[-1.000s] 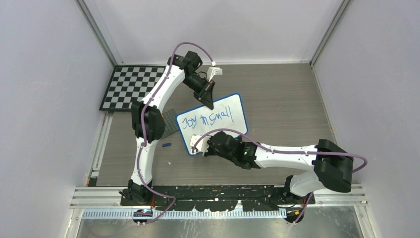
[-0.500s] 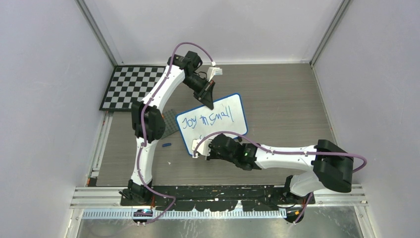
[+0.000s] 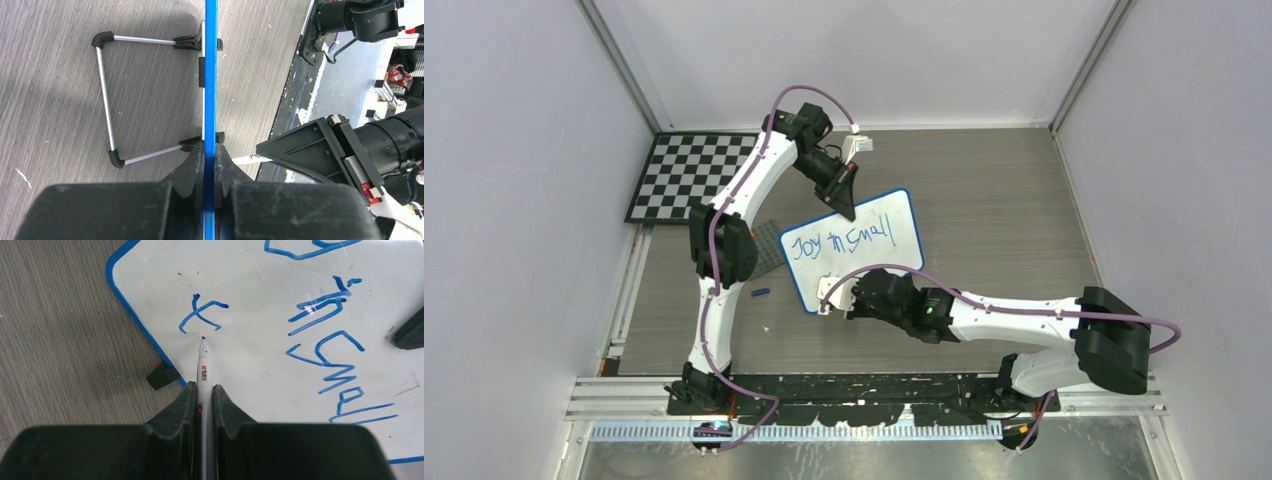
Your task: Write a sentence on the whiteboard
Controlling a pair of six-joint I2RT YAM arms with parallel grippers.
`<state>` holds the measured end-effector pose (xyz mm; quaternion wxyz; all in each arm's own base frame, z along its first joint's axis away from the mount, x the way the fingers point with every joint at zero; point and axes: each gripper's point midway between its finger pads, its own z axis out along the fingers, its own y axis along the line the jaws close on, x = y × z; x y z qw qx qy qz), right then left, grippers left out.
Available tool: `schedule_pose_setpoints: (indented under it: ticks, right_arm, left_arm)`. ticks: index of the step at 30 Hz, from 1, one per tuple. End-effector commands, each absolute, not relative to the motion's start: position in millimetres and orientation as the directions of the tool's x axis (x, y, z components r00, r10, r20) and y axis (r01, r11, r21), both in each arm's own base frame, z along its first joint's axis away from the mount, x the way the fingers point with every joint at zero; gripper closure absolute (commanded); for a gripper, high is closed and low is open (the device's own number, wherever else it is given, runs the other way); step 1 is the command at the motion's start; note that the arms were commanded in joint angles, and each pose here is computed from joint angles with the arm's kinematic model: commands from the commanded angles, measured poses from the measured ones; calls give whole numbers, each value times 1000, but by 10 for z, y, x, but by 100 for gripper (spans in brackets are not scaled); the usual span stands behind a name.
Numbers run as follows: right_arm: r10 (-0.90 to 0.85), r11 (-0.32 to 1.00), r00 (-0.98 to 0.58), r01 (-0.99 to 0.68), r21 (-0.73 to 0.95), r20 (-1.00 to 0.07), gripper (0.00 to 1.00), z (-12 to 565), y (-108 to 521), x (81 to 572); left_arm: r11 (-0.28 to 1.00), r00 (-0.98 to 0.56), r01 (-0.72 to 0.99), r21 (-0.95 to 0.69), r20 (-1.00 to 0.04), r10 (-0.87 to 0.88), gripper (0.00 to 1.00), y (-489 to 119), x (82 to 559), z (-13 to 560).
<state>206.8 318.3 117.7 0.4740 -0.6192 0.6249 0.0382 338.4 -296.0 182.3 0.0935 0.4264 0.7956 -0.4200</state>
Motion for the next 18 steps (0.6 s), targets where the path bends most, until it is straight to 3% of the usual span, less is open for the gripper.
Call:
schedule_pose_setpoints:
  ticks: [1,18]
  right_arm:
    - [-691,303,224,-774,-556,-687,100,1593,3227,2155]
    - [-673,395,234,-688,-609,-701,100,1745,3265,2408]
  left_arm:
    - [328,-632,711,-622,-360,686,100,-2986,3125,1437]
    - [322,-630,708,-629,-357,689,100,-3020,3117,1410]
